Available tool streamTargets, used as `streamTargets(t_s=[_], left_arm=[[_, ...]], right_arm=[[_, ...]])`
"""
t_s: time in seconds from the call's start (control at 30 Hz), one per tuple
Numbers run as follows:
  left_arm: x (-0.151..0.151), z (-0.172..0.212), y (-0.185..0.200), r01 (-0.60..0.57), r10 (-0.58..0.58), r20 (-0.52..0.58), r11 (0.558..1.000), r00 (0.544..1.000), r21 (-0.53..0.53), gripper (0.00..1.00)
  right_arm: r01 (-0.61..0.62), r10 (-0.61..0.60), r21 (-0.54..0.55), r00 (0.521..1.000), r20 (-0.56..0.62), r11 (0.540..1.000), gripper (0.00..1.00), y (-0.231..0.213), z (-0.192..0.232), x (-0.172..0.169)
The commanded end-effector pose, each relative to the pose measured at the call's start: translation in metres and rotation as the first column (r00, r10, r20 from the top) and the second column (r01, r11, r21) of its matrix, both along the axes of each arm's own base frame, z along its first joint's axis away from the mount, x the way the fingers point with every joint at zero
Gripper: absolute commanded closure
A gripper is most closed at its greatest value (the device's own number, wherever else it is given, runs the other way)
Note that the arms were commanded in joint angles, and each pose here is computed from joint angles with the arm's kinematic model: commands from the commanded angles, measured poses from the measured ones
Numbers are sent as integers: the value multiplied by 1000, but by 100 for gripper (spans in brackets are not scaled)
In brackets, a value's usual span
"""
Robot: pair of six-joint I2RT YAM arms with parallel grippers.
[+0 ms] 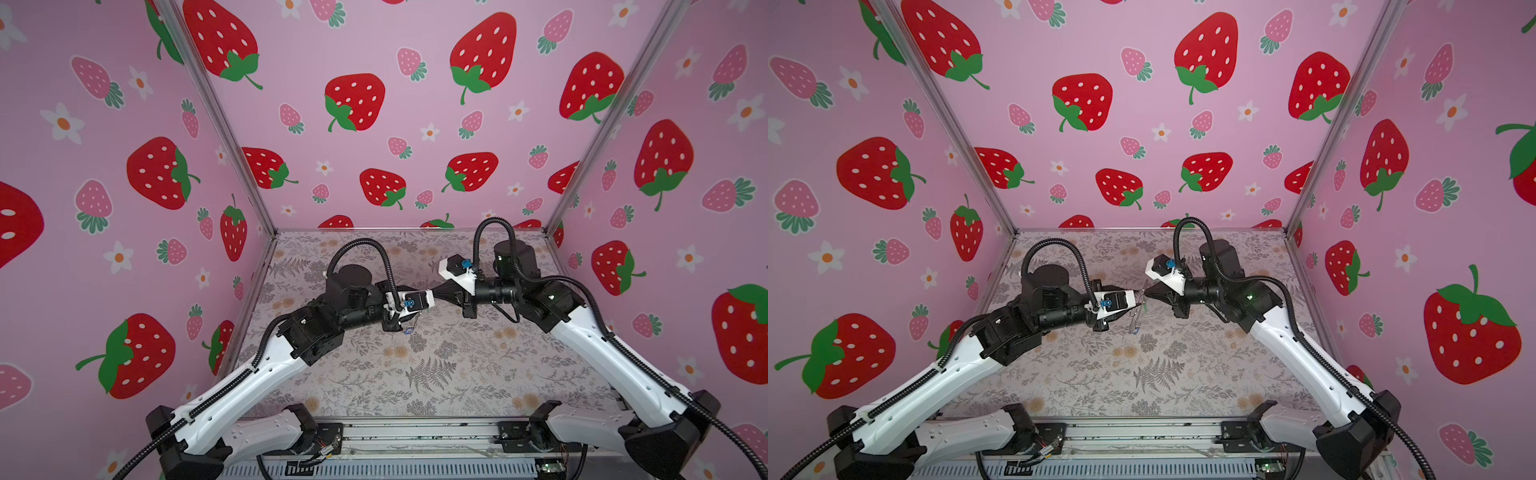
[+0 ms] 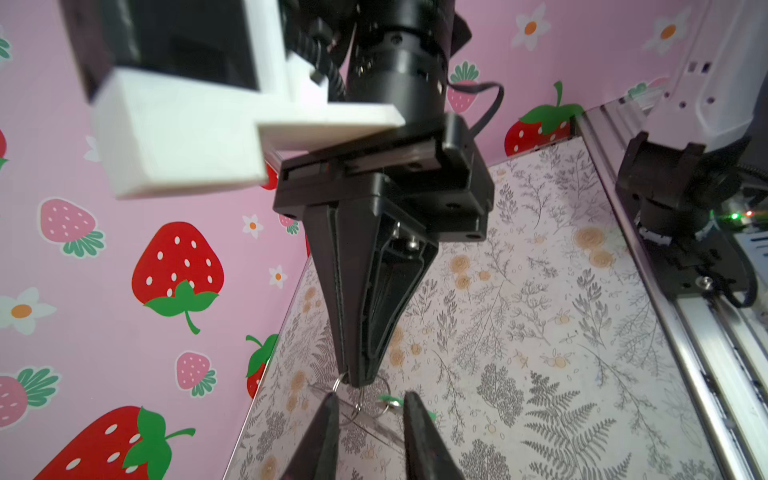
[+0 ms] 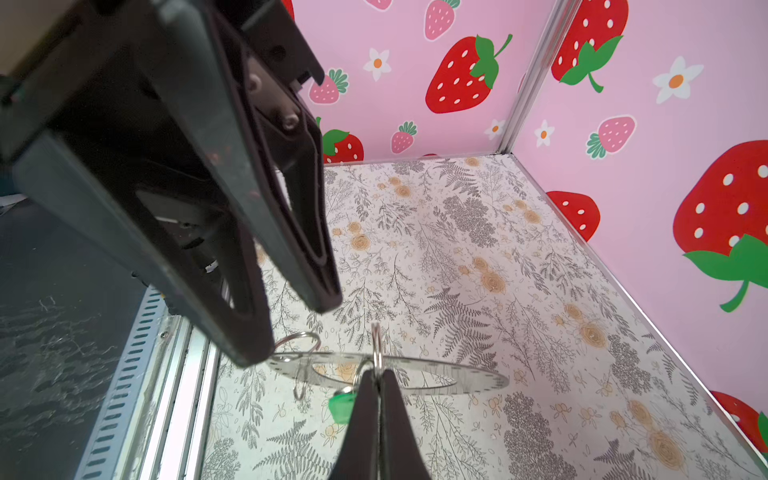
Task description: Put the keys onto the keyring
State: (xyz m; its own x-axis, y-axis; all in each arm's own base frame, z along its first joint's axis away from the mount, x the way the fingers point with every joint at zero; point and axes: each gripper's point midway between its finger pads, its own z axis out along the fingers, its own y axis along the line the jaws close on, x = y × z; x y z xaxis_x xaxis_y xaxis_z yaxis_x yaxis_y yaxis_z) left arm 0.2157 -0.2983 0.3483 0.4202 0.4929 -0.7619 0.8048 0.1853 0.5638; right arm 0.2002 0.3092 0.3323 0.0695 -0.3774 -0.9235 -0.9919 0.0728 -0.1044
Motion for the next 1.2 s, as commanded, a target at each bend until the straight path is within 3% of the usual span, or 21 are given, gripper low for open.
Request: streamTargets(t_s=[0.0,0.83,1.17], left_arm=[[8,7,4,-42,37,69,996,997,75,70],[22,-1,-9,-70,63,72,992,995,100,73],[24,-3,-10,-70,62,69,991,996,111,80]], right_arm=[[-13,13,-23,1000,-6,1000,100,-2,0,-3],[-64,64,-2,998,-13,998,100,2,-1,-10],[-96,96,16,995,4,995,100,3,2,-15]])
